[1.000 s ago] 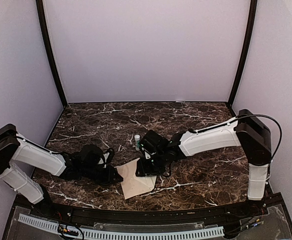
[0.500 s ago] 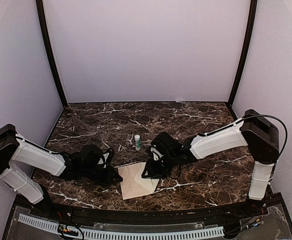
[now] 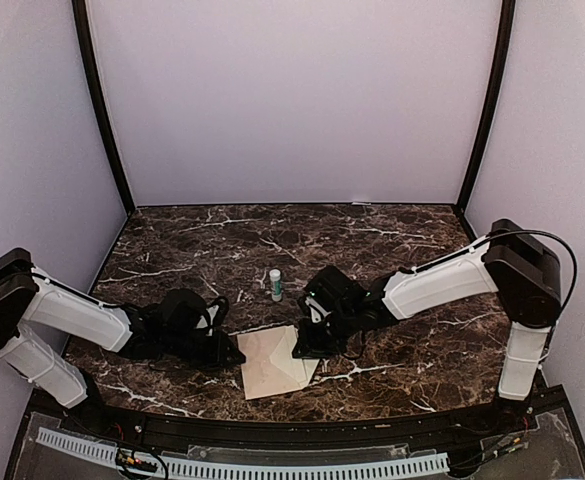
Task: Place the letter into the envelope and seal it
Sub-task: Place the letter in the envelope.
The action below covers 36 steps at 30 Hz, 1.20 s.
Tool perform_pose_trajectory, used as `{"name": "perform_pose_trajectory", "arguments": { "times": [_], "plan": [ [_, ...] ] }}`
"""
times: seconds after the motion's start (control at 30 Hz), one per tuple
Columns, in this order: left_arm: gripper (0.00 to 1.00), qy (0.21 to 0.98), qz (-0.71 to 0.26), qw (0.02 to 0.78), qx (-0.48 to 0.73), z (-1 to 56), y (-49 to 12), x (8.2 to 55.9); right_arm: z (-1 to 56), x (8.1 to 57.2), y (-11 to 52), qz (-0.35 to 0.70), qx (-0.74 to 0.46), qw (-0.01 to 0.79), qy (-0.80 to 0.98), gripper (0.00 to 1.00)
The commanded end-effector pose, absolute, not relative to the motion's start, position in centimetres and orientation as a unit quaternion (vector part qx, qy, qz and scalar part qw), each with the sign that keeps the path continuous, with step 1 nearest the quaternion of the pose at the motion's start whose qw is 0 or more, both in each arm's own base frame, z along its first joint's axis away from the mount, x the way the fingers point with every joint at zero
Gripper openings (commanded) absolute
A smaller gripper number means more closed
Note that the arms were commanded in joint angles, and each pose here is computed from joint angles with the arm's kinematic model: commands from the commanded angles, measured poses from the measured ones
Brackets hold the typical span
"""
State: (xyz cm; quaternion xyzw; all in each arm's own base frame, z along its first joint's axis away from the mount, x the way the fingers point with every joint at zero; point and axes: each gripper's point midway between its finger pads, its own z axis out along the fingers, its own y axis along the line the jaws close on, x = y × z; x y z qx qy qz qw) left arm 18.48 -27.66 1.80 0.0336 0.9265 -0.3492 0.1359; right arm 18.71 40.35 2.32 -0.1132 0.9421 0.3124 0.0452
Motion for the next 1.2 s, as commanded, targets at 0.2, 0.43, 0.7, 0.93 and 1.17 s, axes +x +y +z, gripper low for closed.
{"name": "perform_pose_trajectory", "arguments": {
  "times": [0.2,0.43,0.7,0.93,1.17],
  "plan": [
    [0.11,0.943,-0.310,0.115,0.031,0.0,-26.3,17.7,3.1,19.3,40.1,0.312,-0.107,0.058,0.942,0.00],
    [0.10,0.942,-0.313,0.112,0.033,-0.1,-26.5,17.6,3.2,19.0,41.2,0.326,-0.116,0.049,0.937,0.00],
    [0.08,0.941,-0.318,0.113,0.035,0.1,-26.7,17.8,3.3,18.4,42.6,0.334,-0.132,0.042,0.932,0.00],
    [0.08,0.942,-0.313,0.116,0.034,0.1,-26.6,17.9,3.5,18.4,42.4,0.325,-0.135,0.045,0.935,0.00],
    [0.08,0.944,-0.306,0.117,0.030,-0.1,-26.1,17.8,5.3,19.3,40.8,0.297,-0.131,0.075,0.943,0.28]
  ]
}}
